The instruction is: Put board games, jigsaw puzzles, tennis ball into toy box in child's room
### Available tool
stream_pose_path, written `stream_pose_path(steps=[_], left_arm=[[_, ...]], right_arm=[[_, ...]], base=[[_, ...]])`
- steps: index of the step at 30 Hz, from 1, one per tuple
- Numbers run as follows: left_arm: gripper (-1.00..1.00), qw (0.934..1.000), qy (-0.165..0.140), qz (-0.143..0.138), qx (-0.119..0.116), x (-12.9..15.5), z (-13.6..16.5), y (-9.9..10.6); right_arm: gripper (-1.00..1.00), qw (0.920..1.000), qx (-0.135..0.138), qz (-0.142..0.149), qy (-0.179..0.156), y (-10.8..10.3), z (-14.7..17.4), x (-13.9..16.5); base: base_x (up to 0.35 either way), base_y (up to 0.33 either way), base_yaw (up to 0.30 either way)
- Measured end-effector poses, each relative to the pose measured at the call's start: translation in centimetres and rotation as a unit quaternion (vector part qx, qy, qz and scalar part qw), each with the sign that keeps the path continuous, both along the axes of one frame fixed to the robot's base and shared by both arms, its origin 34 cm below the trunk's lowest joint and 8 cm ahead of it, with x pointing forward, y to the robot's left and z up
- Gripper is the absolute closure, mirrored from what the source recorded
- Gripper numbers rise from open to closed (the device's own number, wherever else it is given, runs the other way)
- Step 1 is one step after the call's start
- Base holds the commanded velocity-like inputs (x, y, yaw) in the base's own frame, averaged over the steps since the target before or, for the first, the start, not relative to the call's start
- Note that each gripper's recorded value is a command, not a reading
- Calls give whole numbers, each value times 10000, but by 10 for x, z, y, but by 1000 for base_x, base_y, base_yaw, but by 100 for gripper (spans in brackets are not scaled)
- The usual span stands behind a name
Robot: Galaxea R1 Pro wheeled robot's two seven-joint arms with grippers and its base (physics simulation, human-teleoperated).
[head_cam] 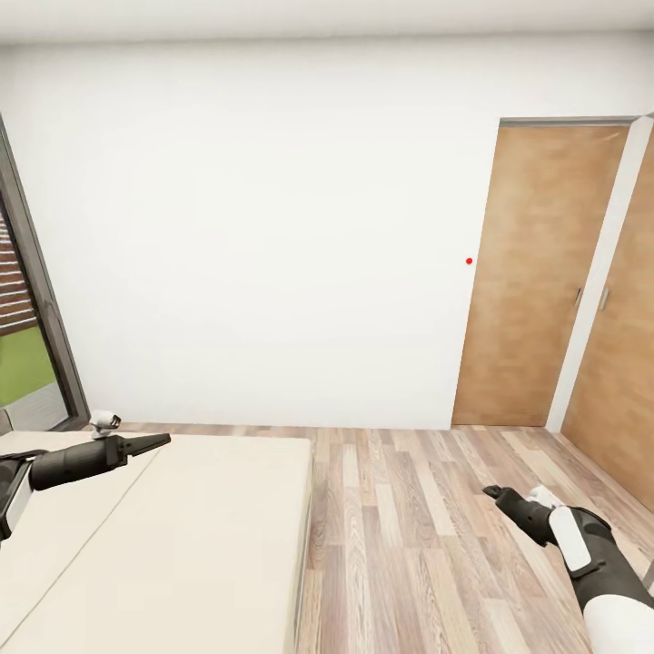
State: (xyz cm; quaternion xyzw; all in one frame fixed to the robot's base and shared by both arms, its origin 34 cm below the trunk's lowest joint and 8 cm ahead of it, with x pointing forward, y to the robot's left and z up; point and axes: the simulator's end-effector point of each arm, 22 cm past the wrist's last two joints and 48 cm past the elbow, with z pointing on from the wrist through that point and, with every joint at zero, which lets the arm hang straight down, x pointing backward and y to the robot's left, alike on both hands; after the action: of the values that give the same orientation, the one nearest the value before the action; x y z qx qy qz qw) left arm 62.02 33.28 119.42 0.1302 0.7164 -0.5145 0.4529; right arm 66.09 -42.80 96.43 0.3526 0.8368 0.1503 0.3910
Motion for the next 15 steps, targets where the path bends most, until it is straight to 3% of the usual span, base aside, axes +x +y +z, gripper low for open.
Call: stream_pose_path(steps=[6,10,15], left_arm=[[-100,9991,143,280,274,10,-14,7],[-100,9958,293,666,562,23,-28,19],[-100,9928,376,888,715,29,-35,26]], right_arm=[[-100,9996,-236,-124,84,-4,7,1],[-100,9996,-260,-109,30,-2,12,3],[-100,9997,-215,-31,-88,3,17,7]], base=[[0,0,0],[0,0,0],[0,0,0]])
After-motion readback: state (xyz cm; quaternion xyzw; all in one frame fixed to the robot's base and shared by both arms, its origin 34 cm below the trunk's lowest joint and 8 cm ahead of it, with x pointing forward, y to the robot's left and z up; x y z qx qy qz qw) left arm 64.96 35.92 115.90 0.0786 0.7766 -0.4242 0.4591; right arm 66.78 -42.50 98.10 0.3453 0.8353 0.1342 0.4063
